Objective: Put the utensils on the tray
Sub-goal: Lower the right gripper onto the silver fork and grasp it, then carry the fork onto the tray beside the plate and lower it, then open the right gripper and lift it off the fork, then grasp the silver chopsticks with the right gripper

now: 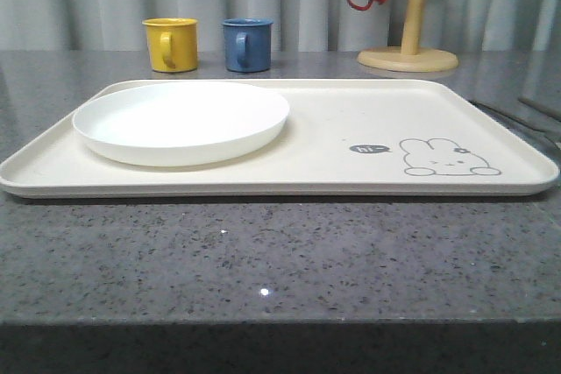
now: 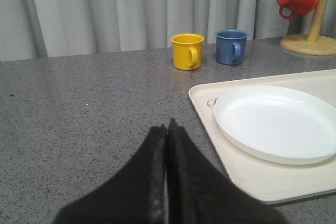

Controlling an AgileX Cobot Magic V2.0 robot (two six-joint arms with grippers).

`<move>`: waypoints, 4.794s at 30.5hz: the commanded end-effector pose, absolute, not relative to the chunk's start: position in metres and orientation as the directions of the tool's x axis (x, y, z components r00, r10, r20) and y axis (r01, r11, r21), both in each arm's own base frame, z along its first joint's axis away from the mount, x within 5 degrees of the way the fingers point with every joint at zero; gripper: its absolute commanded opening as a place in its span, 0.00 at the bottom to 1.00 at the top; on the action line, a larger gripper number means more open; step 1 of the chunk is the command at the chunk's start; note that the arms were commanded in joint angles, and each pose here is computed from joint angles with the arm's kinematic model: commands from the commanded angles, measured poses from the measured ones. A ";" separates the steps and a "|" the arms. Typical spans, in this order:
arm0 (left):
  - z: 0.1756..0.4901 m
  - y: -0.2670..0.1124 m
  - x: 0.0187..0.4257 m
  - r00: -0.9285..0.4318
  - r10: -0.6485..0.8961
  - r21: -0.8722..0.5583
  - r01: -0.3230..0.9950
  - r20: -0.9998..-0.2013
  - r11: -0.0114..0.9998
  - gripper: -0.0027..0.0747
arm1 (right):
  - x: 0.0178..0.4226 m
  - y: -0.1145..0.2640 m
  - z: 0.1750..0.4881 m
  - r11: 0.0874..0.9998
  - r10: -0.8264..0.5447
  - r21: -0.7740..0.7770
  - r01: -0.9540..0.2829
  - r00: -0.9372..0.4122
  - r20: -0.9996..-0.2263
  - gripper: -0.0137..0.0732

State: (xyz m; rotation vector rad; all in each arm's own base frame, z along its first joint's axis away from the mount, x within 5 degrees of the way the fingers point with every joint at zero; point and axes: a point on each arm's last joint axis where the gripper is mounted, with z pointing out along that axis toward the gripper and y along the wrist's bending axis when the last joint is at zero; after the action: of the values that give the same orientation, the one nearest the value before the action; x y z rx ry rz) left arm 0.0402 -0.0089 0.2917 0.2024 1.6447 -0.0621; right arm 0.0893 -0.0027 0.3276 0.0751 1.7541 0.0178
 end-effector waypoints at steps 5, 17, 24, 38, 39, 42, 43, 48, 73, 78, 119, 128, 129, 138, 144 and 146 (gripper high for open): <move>0.307 -0.008 0.040 0.020 0.056 0.058 0.154 -0.998 0.986 0.01 | 0.140 -0.005 0.354 0.998 0.058 0.046 0.048 -0.268 -0.962 0.58; 0.307 -0.008 0.040 0.020 0.056 0.058 0.154 -0.998 0.986 0.01 | 0.242 0.020 0.344 0.997 -0.044 0.017 -0.077 -0.727 -0.685 0.58; 0.307 -0.008 0.040 0.020 0.056 0.058 0.154 -0.998 0.986 0.01 | 0.294 0.027 0.323 0.996 -0.026 0.059 -0.070 -0.833 -0.553 0.58; 0.307 -0.008 0.040 0.020 0.056 0.058 0.154 -0.998 0.986 0.01 | 0.348 0.032 0.272 0.996 -0.016 0.076 -0.056 -0.893 -0.449 0.52; 0.307 -0.008 0.040 0.020 0.056 0.058 0.154 -0.998 0.986 0.01 | 0.348 0.032 0.271 0.996 -0.016 0.076 -0.055 -0.894 -0.447 0.50; 0.307 -0.008 0.040 0.020 0.056 0.058 0.154 -0.998 0.986 0.01 | 0.349 0.032 0.271 0.996 -0.015 0.075 -0.055 -0.892 -0.453 0.45; 0.307 -0.008 0.040 0.020 0.056 0.058 0.154 -0.998 0.986 0.01 | 0.349 0.032 0.271 0.996 -0.015 0.075 -0.055 -0.892 -0.453 0.42; 0.307 -0.008 0.040 0.020 0.056 0.058 0.154 -0.998 0.986 0.01 | 0.347 0.032 0.270 0.996 -0.017 0.075 -0.055 -0.899 -0.437 0.17; 0.307 -0.008 0.040 0.020 0.056 0.058 0.154 -0.998 0.986 0.01 | 0.314 0.127 0.359 0.991 -0.018 0.110 -0.073 -0.899 -0.437 0.10; 0.307 -0.008 0.040 0.020 0.056 0.058 0.154 -0.998 0.986 0.01 | 0.319 0.164 0.349 0.987 -0.003 0.146 -0.069 -0.911 -0.411 0.10; 0.307 -0.008 0.040 0.020 0.056 0.058 0.154 -0.998 0.986 0.01 | 0.345 0.122 0.351 0.971 0.137 0.237 0.038 -0.897 -0.420 0.56; 0.307 -0.008 0.040 0.020 0.056 0.058 0.154 -0.998 0.986 0.01 | 0.340 0.022 0.355 0.985 0.157 0.124 0.117 -0.906 -0.393 0.55; 0.307 -0.008 0.040 0.020 0.056 0.058 0.154 -0.998 0.986 0.01 | 0.339 0.011 0.352 0.988 0.145 0.106 0.112 -0.911 -0.386 0.55; 0.307 -0.008 0.040 0.020 0.056 0.058 0.154 -0.998 0.986 0.01 | 0.348 -0.011 0.304 0.998 0.044 0.054 0.030 -0.956 -0.289 0.55; 0.307 -0.008 0.040 0.020 0.056 0.058 0.154 -0.998 0.986 0.01 | 0.358 -0.011 0.284 0.998 0.045 0.054 0.033 -0.970 -0.241 0.55; 0.307 -0.008 0.040 0.020 0.056 0.058 0.154 -0.998 0.986 0.01 | 0.359 -0.011 0.282 0.998 0.046 0.055 0.034 -0.970 -0.238 0.53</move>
State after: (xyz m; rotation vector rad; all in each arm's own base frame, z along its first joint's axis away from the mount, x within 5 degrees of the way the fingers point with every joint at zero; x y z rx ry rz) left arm 0.0404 -0.0090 0.2910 0.2025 1.6468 -0.0626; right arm 0.3608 -0.0090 0.2630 0.0687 2.9735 0.0779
